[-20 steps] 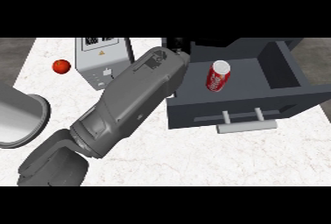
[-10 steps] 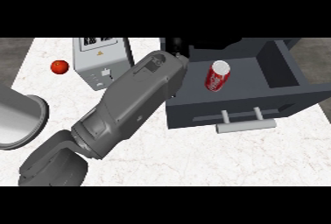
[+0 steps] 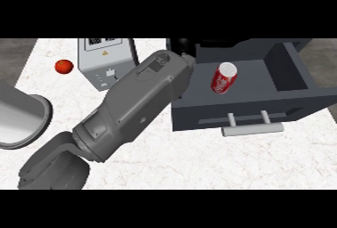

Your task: Pick up the can, place it into the drawer and close the drawer

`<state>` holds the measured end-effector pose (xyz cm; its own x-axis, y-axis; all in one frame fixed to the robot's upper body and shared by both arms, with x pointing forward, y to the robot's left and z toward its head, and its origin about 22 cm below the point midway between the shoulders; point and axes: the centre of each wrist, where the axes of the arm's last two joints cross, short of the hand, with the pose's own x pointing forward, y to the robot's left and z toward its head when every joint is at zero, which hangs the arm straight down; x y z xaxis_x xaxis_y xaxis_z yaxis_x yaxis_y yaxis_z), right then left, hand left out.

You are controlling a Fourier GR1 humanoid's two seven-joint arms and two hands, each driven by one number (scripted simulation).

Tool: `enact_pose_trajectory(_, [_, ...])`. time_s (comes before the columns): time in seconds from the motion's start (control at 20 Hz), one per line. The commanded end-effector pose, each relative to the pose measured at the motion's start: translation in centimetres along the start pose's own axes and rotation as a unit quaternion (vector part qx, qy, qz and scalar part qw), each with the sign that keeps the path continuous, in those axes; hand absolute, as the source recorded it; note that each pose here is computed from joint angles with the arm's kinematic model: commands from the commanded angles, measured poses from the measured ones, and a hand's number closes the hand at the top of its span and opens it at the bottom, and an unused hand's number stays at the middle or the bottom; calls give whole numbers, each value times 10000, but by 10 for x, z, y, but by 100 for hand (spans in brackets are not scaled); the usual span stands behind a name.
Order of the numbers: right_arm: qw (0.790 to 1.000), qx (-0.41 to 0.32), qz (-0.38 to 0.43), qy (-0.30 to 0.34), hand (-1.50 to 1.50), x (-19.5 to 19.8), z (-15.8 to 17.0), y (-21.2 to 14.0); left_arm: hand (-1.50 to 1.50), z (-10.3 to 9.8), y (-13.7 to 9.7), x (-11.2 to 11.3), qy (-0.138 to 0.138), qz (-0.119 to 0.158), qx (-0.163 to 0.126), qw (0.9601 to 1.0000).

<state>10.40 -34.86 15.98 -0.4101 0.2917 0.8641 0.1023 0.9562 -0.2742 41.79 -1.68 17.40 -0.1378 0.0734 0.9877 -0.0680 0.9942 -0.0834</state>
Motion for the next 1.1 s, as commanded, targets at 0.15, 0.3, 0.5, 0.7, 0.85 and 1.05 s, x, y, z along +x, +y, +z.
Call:
enact_pose_trajectory(0.15, [9927, 367, 1076, -405, -150, 19, -20, 22, -150, -1, -7, 14, -239, 97, 7, 9997])
enact_pose_trajectory(0.3, [9874, 330, 1485, -428, -150, 18, -38, 36, -150, -1, 0, 1, -246, 148, -14, 9996])
enact_pose_trajectory(0.5, [9806, 529, 1817, -508, -150, 12, -64, 54, -150, 4, -3, 2, -50, 261, -54, 9996])
enact_pose_trajectory(0.7, [9681, 709, 2348, -510, -150, -3, -83, 88, -150, 1, -8, 14, -67, 206, -116, 9997])
enact_pose_trajectory(0.85, [9635, 767, 2501, -566, -150, -22, -108, 97, -150, 5, -9, 11, -34, 135, 29, 9999])
enact_pose_trajectory(1.05, [9456, 975, 3032, -656, -150, -38, -132, 124, -150, -1, 0, 13, -66, 86, 38, 9999])
